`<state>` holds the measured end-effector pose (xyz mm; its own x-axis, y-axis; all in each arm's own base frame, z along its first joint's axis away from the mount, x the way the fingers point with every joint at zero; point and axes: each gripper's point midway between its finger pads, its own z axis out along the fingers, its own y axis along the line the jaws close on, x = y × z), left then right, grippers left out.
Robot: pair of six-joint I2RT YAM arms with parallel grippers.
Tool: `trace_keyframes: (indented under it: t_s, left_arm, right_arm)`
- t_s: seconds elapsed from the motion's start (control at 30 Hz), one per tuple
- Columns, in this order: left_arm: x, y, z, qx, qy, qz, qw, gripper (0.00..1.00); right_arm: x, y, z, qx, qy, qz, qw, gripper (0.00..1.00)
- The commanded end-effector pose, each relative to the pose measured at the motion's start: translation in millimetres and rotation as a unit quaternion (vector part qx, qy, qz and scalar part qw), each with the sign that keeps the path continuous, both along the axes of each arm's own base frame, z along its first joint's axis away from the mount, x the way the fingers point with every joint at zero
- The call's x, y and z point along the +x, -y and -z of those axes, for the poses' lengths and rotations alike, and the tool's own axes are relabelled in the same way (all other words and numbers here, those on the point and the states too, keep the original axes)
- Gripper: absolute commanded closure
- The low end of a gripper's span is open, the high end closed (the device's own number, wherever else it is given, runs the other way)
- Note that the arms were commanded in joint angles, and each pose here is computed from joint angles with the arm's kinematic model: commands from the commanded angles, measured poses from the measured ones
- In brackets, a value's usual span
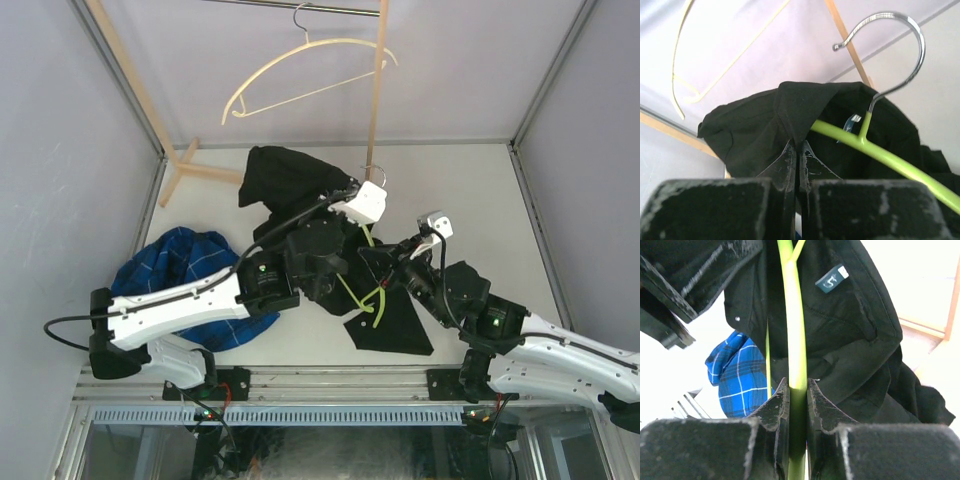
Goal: Place the shirt on the hanger
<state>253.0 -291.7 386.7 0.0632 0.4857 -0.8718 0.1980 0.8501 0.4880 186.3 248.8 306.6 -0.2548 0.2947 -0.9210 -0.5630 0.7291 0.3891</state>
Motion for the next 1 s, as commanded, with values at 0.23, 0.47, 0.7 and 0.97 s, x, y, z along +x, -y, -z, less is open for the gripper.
trace_keyframes:
  t_s: [0.23, 0.47, 0.7, 0.97]
  left_arm:
    - [-18, 12, -53, -0.053, -0.009, 0.116, 0.992, 1.00]
    - [-50, 41, -47, -0.037, -0.040, 0.240, 0.969, 1.00]
    - [-83, 55, -28, -0.021, -0.079, 0.330, 0.940, 1.00]
    - [-87, 30, -24, -0.044, -0.088, 0.314, 0.944, 0.31]
  right_arm:
    - [-20, -18, -54, 0.080, 0.086, -0.077, 0.990, 1.00]
    - [-15, -21, -57, 0.087, 0.098, -0.079, 0.988, 1.00]
    - [-5, -3, -61, 0.119, 0.102, -0.046, 0.986, 1.00]
    - [-7, 15, -59, 0.116, 0.123, -0.031, 0.985, 1.00]
